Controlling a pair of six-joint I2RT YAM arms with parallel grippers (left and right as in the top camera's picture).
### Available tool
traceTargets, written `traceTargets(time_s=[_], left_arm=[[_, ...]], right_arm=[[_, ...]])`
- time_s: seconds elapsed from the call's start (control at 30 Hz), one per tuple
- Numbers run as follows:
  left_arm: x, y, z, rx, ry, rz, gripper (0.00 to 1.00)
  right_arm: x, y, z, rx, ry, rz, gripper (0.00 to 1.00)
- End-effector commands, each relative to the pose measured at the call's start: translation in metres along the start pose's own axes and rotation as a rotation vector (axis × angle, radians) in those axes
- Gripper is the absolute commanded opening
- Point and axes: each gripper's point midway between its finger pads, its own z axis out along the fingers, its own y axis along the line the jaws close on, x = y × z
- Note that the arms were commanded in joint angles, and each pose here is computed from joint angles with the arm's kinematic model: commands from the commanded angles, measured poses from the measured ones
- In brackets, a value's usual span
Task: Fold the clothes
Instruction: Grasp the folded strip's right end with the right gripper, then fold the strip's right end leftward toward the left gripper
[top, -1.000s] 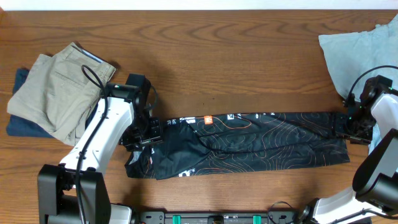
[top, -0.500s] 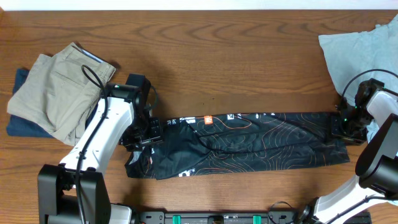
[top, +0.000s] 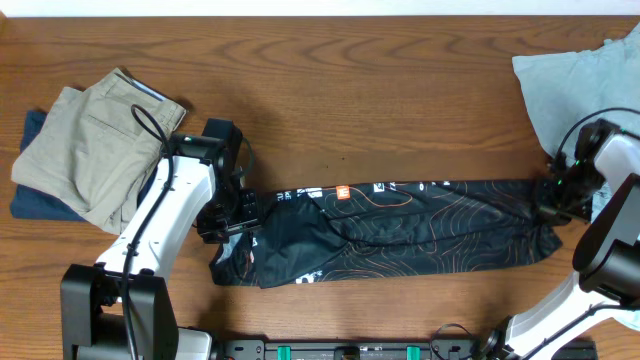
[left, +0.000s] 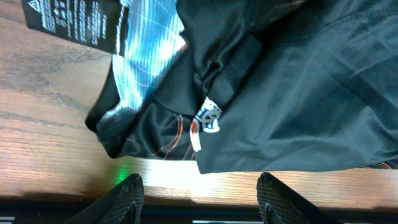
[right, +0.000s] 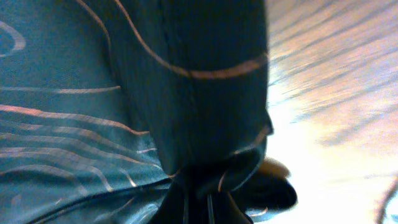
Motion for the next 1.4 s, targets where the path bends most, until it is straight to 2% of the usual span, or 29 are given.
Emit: traceTargets(time_s=[0.0, 0.2, 0.53, 0.8, 1.03, 1.07, 1.1, 1.13, 1.2, 1.37], left_arm=[[0.000, 0.002, -0.001, -0.012, -0.003, -0.005, 0.60], [0.000, 0.002, -0.001, -0.011, -0.006, -0.004, 0.60], [0.000, 0.002, -0.001, -0.011, -0.006, -0.004, 0.60], [0.000, 0.002, -0.001, -0.011, -0.006, -0.004, 0.60], [0.000, 0.002, -0.001, -0.011, -0.006, -0.004, 0.60], [0.000, 0.002, -0.001, -0.011, -0.006, -0.004, 0.60], [0.000, 0.002, -0.001, -0.011, -0.006, -0.004, 0.61], [0.000, 0.002, -0.001, -0.011, -0.006, -0.004, 0.60], [0.000, 0.002, -0.001, -0.011, -0.006, -0.004, 0.61], [0.000, 0.002, -0.001, -0.011, -0.006, -0.004, 0.61]], right_arm=[[-0.018, 0.016, -0.034, -0.067, -0.061, 0.035, 0.01], [0.007, 0.056, -0.062, -0.067, -0.007, -0.086, 0.01], [0.060, 0.129, -0.064, 0.024, 0.113, -0.273, 0.01], [0.087, 0.190, -0.057, 0.067, 0.089, -0.437, 0.01], [0.108, 0.221, -0.051, 0.088, 0.076, -0.541, 0.04], [0.112, 0.224, -0.051, 0.084, 0.078, -0.548, 0.07], [0.115, 0.230, -0.050, 0.072, 0.080, -0.562, 0.16], [0.119, 0.237, -0.049, 0.052, 0.079, -0.577, 0.36], [0.123, 0.250, -0.047, 0.016, 0.073, -0.608, 0.51], [0.125, 0.264, -0.045, 0.007, 0.039, -0.674, 0.54]])
